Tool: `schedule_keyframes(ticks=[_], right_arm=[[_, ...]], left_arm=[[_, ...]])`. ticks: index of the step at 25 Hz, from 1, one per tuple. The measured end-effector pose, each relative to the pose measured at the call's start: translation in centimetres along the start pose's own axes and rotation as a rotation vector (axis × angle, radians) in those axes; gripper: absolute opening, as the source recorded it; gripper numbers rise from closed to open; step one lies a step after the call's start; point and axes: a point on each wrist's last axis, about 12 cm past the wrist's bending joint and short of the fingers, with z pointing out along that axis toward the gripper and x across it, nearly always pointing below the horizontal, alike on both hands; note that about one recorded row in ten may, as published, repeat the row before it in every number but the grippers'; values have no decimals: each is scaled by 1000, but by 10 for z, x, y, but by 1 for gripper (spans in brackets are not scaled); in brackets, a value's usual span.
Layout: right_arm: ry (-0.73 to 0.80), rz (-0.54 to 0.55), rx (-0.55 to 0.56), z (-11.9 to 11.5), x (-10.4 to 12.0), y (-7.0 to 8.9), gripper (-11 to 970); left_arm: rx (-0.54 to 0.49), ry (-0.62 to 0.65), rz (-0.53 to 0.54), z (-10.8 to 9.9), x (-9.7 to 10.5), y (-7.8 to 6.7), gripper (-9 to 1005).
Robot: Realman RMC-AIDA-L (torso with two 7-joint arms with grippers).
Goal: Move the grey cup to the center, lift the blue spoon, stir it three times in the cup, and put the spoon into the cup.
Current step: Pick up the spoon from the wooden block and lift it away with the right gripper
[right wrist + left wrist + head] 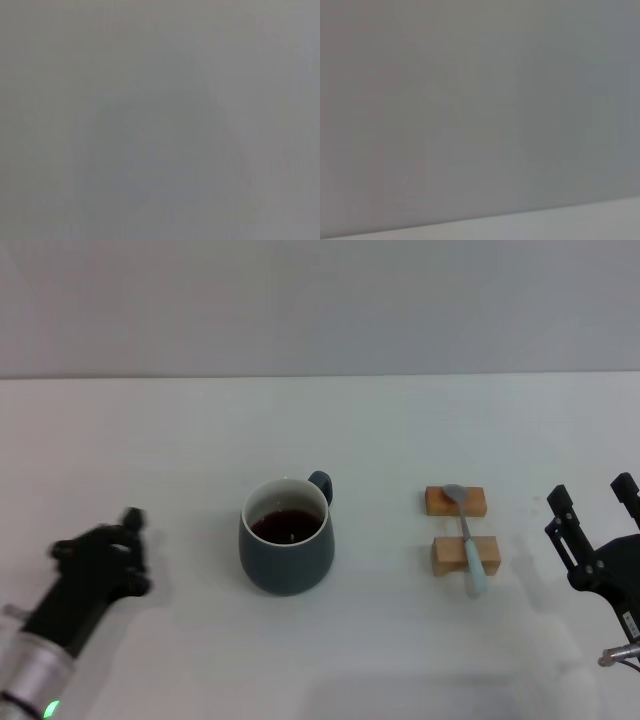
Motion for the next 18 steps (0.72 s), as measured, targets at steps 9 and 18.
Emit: schedule_keyframes(ticks=[9,18], right_arm=[[45,19,-36,-15,6,7,717],[153,64,-118,-54,17,14,717]], left_arm=[[-198,-68,-23,-53,4,21,6],[-254,-52,-46,-70,9,22,111]])
